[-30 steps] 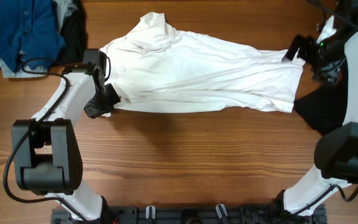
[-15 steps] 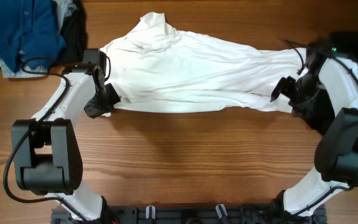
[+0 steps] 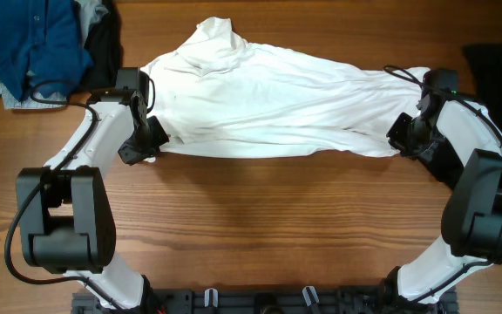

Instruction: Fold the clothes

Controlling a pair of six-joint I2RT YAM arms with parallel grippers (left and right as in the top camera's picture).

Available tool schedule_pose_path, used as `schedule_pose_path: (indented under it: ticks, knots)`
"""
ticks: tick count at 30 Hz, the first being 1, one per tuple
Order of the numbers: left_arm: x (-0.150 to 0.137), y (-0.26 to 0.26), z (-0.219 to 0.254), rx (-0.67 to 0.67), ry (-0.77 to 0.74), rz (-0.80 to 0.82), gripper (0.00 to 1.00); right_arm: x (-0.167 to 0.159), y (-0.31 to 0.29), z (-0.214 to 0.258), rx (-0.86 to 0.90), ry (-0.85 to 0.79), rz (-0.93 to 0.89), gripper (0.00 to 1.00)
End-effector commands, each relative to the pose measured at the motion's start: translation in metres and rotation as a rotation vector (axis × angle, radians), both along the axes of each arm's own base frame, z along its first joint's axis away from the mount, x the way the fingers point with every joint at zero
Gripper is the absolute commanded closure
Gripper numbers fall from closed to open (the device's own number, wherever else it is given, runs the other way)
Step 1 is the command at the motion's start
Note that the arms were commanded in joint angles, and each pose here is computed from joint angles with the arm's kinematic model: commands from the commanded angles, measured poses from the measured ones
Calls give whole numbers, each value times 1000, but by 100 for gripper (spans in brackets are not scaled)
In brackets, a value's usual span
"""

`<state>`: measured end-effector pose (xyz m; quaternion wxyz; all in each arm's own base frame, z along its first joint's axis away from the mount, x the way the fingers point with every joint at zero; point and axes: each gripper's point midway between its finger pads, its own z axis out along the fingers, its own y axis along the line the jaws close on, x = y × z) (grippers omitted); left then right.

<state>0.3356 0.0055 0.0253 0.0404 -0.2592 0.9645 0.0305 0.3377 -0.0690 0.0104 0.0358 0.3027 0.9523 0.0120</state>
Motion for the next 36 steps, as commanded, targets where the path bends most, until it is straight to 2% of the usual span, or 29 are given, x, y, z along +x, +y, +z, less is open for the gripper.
schedule_pose_path:
  ticks: [1,7,11,18,26,36]
  knots:
    - [1,2,4,10,-14,-7,96,9,-4,34,-37,-62,0,83]
    - [1,2,4,10,-14,-8,96,17,-7,101,-70,-192,23,83]
    - [1,2,4,10,-14,-8,96,13,-8,125,-85,-249,24,85]
    - [1,2,4,10,-14,-8,96,-2,-10,121,-66,-194,19,90]
    - [5,2,5,11,-27,-31,96,22,-6,123,-33,-281,50,94]
    - [9,2,36,14,-89,-57,96,28,-6,111,-22,-264,51,96]
